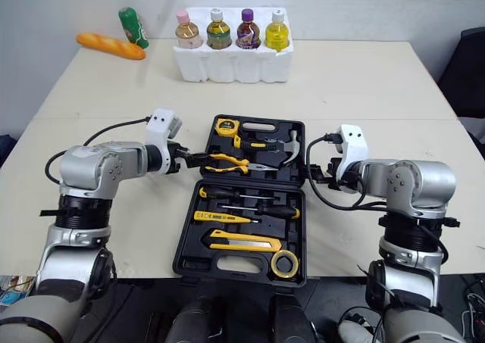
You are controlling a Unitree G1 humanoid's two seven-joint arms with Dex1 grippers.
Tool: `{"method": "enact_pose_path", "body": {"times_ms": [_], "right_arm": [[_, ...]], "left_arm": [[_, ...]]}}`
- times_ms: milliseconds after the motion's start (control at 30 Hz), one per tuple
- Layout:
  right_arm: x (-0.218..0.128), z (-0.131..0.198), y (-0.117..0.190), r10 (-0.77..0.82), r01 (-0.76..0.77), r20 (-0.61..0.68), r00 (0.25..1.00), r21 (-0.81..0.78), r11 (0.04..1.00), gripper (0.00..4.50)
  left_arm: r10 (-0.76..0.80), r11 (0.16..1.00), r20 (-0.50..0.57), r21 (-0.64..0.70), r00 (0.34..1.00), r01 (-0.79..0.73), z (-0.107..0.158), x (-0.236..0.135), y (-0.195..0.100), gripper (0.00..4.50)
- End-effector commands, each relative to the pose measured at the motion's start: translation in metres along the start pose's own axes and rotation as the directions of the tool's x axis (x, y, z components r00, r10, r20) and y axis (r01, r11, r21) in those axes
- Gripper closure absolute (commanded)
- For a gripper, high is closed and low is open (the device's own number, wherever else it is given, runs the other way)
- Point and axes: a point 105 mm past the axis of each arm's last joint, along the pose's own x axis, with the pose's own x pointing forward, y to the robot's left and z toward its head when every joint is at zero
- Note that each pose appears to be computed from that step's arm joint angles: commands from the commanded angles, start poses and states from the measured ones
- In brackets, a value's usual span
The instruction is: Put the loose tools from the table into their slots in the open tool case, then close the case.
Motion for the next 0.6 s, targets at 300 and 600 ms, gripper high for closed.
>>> {"method": "enact_pose_path", "body": {"times_ms": [300, 600], "right_arm": [[0.012, 0.002, 0.011, 0.041, -0.041, -0.002, 0.999, 0.018, 0.999, 2.16], [0.02, -0.008, 0.012, 0.044, -0.042, -0.024, 0.999, 0.075, 0.996, 4.5]], "left_arm": [[-0.003, 1.0, -0.02, 0.025, 1.0, 0.004, -0.003, 0.005, -0.002, 2.04], [-0.048, 0.999, -0.007, -0.003, 0.999, 0.048, 0.004, 0.014, -0.009, 4.23]]}}
